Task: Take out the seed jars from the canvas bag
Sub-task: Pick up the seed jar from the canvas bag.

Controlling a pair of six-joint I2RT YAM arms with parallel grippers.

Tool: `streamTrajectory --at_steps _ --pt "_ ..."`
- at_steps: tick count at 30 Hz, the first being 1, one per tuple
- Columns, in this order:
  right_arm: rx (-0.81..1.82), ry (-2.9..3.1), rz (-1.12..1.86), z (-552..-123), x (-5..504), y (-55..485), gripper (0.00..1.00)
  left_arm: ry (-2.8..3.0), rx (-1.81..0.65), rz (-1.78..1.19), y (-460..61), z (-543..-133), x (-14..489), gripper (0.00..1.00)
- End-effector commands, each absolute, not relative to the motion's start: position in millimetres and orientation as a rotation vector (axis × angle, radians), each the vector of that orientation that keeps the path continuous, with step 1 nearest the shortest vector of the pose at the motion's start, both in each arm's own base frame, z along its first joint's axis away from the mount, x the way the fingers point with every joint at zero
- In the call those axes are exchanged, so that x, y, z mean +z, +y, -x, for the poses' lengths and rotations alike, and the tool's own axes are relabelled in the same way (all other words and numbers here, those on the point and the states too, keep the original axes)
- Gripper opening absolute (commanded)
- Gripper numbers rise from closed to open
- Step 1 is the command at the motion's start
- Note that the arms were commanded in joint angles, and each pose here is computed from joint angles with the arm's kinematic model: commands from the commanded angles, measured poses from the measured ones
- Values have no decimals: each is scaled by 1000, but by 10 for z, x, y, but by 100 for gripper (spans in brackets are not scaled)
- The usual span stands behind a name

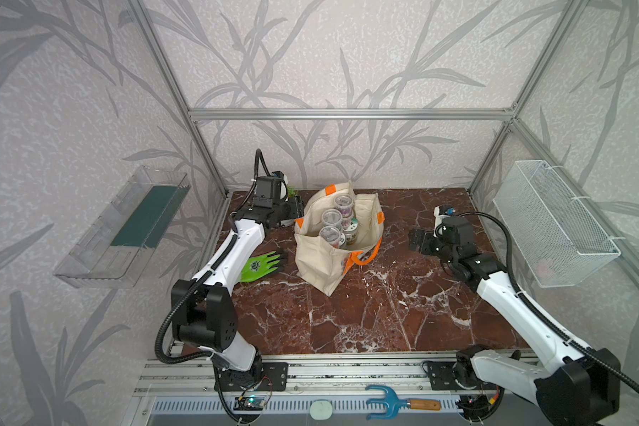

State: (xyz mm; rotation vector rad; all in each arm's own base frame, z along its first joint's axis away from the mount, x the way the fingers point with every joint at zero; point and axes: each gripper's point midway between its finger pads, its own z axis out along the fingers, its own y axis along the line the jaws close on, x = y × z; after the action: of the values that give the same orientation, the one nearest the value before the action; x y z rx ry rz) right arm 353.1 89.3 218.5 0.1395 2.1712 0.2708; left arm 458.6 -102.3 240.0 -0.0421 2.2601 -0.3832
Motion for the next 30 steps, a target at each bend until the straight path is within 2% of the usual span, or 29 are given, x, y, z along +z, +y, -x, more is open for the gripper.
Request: streamTrajectory --at_steps 1,10,19,27,30 --pt "290 2181 -138 -3498 2266 919 100 2299 -424 -19 -1134 -4509 2382 70" --pt "324 2175 -128 -3476 2454 958 99 2313 -476 3 -1190 -4438 2369 67" --pt "327 2165 -121 -3477 2563 973 99 2223 -522 -9 -1204 -4261 2743 78" --pt "262 2176 -20 -3408 2751 1168 99 2341 -391 -20 -1146 -4263 2362 78" --pt "220 2198 49 -3354 2845 1326 100 2352 -393 -24 -1172 -4307 2286 75"
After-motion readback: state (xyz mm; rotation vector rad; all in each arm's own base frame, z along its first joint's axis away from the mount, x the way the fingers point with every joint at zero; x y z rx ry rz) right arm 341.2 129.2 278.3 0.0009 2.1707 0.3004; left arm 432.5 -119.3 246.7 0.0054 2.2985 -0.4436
